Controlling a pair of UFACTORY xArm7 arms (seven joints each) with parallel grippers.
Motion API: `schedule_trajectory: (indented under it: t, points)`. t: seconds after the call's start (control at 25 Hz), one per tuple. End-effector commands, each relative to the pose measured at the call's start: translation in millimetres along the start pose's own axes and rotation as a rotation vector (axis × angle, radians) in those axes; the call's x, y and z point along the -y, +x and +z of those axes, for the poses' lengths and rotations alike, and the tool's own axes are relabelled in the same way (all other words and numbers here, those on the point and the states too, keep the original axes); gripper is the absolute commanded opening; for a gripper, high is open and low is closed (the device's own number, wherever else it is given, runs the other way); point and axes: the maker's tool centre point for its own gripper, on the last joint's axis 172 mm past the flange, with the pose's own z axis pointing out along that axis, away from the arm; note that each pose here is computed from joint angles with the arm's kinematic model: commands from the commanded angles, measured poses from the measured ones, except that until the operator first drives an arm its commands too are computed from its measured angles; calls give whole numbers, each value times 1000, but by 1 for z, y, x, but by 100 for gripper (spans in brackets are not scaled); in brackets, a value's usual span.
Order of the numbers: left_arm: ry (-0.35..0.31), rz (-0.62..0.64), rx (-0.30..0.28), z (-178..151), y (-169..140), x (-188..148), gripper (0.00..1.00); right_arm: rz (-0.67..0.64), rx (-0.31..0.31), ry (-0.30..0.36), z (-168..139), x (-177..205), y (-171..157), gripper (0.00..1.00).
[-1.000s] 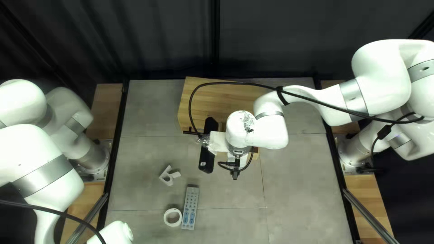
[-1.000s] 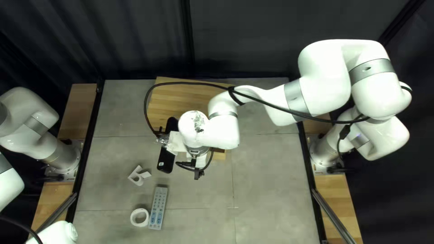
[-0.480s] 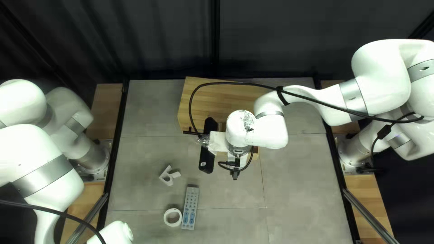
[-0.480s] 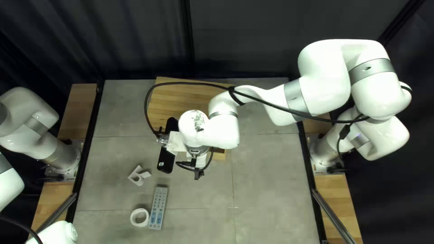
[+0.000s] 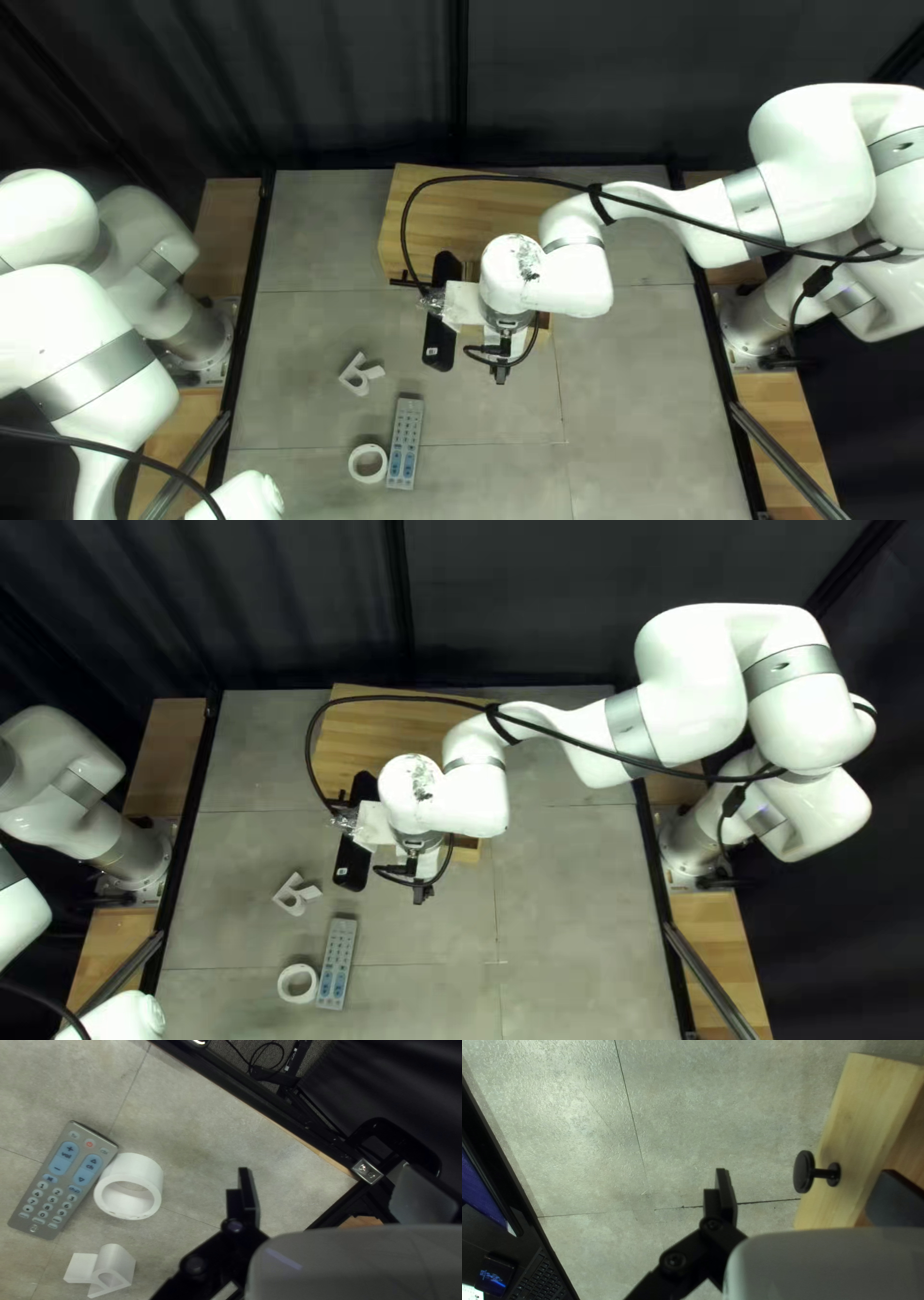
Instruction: Open drawers and place objects into drawer and close
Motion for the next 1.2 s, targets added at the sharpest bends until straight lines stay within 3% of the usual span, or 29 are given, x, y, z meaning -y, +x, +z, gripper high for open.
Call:
schedule_trajectory:
  t: [0.04,0.4,0.64,0.92,1.2]
  points:
    - [0,0,0,0,0,0,100,-3,-1,1,-2,1,1,100]
    - [0,0,0,0,0,0,100,-17,-4,3,-8,6,1,100]
    - [0,0,0,0,0,0,100,-90,21,-67,-48,-10,-12,100]
    - [0,0,0,0,0,0,100,-256,102,-166,-87,-39,-36,100]
    - [0,0,0,0,0,0,100,-576,105,-154,-92,-38,-75,100]
